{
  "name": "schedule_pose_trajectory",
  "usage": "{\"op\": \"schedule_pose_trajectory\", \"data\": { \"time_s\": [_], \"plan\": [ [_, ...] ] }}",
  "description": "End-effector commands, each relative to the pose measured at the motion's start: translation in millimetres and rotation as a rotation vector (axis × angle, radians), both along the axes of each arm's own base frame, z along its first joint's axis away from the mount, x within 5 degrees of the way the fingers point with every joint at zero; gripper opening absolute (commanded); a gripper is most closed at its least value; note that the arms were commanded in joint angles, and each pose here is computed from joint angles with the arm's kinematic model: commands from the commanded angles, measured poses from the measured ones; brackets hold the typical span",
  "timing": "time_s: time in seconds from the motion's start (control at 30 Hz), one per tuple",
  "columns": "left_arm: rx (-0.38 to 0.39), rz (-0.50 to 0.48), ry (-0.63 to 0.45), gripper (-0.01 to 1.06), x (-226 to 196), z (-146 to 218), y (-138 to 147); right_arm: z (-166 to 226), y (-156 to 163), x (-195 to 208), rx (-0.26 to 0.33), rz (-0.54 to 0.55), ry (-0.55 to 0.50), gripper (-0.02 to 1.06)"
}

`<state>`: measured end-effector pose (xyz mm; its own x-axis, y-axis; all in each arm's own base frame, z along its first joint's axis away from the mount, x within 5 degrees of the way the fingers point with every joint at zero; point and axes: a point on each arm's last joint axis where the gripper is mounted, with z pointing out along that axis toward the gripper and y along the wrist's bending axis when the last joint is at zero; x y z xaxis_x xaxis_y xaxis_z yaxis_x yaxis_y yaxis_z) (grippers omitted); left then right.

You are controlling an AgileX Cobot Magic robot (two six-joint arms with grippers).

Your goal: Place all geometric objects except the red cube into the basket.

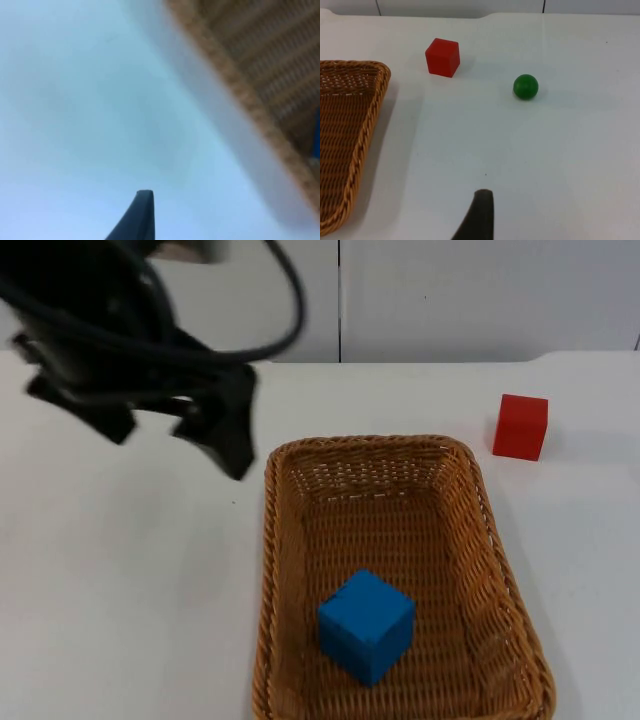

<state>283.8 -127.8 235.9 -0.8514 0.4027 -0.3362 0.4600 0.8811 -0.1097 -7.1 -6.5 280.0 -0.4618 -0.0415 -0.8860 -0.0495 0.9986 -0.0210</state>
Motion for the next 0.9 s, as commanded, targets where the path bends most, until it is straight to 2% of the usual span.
{"op": "schedule_pose_trajectory", "data": {
  "time_s": [0.0, 0.13, 0.17, 0.23, 0.3, 0.7, 0.87],
  "plan": [
    [-0.02, 0.059, -0.015, 1.05, -5.4, 5.9, 15.6, 0.2, 0.2, 0.2, -0.006, -0.001, -0.008, 0.78],
    [-0.037, 0.236, -0.048, 1.05, -22.6, 12.0, 66.1, 0.2, 0.0, 0.2, -0.008, -0.002, -0.008, 0.78],
    [-0.037, 0.236, -0.048, 1.05, -22.6, 12.0, 66.1, 0.2, 0.0, 0.2, -0.008, -0.002, -0.008, 0.78],
    [-0.053, 0.315, -0.074, 1.05, -31.4, 15.6, 81.2, 0.2, 0.0, 0.2, -0.008, -0.002, -0.008, 0.78],
    [-0.059, 0.353, -0.096, 1.05, -40.0, 19.9, 91.0, 0.2, 0.0, 0.2, -0.008, -0.002, -0.008, 0.78],
    [-0.065, 0.362, -0.165, 1.05, -82.6, 29.7, 99.2, 0.2, 0.0, 0.2, -0.008, -0.002, -0.008, 0.78],
    [-0.083, 0.359, -0.237, 1.05, -94.1, 44.1, 100.3, 0.2, 0.0, 0.2, -0.008, -0.002, -0.008, 0.78]
  ]
}}
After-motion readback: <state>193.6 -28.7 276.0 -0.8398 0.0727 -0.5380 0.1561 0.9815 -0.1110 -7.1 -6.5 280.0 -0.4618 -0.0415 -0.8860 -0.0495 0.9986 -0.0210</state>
